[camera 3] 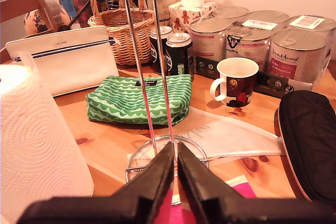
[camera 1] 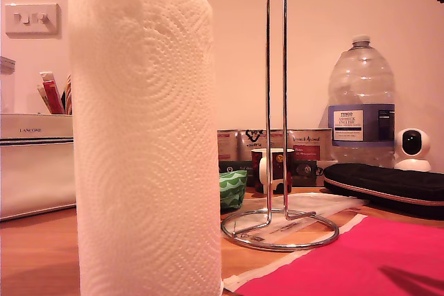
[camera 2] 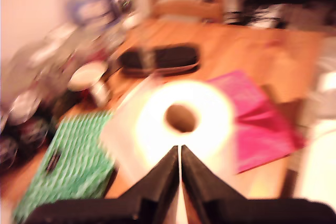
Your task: Insert the paper towel roll into the metallic stand.
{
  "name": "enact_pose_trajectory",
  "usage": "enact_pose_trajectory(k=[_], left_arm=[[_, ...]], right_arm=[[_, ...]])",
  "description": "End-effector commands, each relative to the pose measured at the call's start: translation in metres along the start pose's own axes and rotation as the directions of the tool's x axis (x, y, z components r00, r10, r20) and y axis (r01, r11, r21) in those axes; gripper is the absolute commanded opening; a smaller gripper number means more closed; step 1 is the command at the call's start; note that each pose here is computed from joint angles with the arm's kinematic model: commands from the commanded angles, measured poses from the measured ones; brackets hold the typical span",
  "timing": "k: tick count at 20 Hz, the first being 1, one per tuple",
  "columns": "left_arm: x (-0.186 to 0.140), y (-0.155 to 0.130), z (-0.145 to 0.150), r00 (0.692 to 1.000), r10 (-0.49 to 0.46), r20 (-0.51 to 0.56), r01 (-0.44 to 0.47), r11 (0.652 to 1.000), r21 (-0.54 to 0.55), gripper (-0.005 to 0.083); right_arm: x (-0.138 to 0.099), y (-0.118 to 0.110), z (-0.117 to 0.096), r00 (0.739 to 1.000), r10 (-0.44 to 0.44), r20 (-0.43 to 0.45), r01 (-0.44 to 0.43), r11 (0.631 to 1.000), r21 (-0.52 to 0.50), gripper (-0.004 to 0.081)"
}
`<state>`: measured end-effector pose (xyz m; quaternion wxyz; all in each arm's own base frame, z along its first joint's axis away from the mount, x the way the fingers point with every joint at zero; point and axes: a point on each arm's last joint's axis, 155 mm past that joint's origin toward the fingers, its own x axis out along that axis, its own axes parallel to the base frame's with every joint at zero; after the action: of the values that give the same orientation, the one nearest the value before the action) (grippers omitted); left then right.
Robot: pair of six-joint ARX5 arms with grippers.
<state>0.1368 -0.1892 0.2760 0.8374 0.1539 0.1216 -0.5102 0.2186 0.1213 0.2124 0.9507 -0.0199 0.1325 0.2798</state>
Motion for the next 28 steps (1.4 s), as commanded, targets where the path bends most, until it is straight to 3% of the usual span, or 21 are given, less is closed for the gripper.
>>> enact_pose_trajectory(k=[1, 3, 5, 11, 15, 20, 22, 23, 27, 28], left_arm=[[0.006, -0.009, 0.000, 0.997, -0.073, -0.039, 0.073, 0.997, -0.011, 0.0094], [0.009, -0.018, 0.006, 0.988, -0.139, -0.073, 0.137, 0.990, -0.031, 0.0301], [0.018, -0.021, 0.012, 0.978, -0.178, -0.107, 0.175, 0.984, -0.034, 0.0383], [0.061, -0.029, -0.014, 0.932, -0.233, -0.279, 0.258, 0.964, 0.056, 0.0453], [0.084, -0.021, -0.040, 0.899, -0.180, -0.400, 0.246, 0.962, 0.119, 0.0473], [0.099, -0.016, -0.056, 0.872, -0.165, -0.462, 0.253, 0.958, 0.135, 0.0473], [0.103, -0.016, -0.059, 0.866, -0.164, -0.473, 0.254, 0.958, 0.133, 0.0439], [0.104, -0.016, -0.061, 0.861, -0.165, -0.480, 0.256, 0.958, 0.130, 0.0380], [0.101, -0.018, -0.067, 0.847, -0.174, -0.503, 0.266, 0.957, 0.117, -0.0024], [0.100, -0.018, -0.068, 0.845, -0.175, -0.505, 0.267, 0.957, 0.116, -0.0020]], right_arm=[[0.005, 0.001, -0.003, 1.000, 0.007, -0.013, -0.007, 1.000, 0.002, -0.0012], [0.008, 0.000, -0.005, 1.000, 0.007, -0.025, -0.007, 1.000, 0.005, -0.0012], [0.011, -0.001, -0.009, 0.999, 0.008, -0.044, -0.007, 1.000, 0.010, -0.0012], [0.014, -0.001, -0.013, 0.998, 0.008, -0.062, -0.007, 1.000, 0.014, -0.0012], [0.014, -0.001, -0.012, 0.998, 0.008, -0.056, -0.007, 1.000, 0.013, -0.0012], [0.014, -0.001, -0.011, 0.998, 0.008, -0.055, -0.007, 1.000, 0.012, -0.0012], [0.014, -0.001, -0.012, 0.998, 0.008, -0.056, -0.007, 1.000, 0.012, -0.0012], [0.015, -0.002, -0.013, 0.998, 0.008, -0.061, -0.008, 1.000, 0.005, 0.0001], [0.031, 0.001, -0.020, 0.994, 0.044, -0.105, -0.058, 0.989, -0.135, 0.0189], [0.037, 0.006, -0.021, 0.991, 0.079, -0.107, -0.098, 0.978, -0.184, 0.0194]])
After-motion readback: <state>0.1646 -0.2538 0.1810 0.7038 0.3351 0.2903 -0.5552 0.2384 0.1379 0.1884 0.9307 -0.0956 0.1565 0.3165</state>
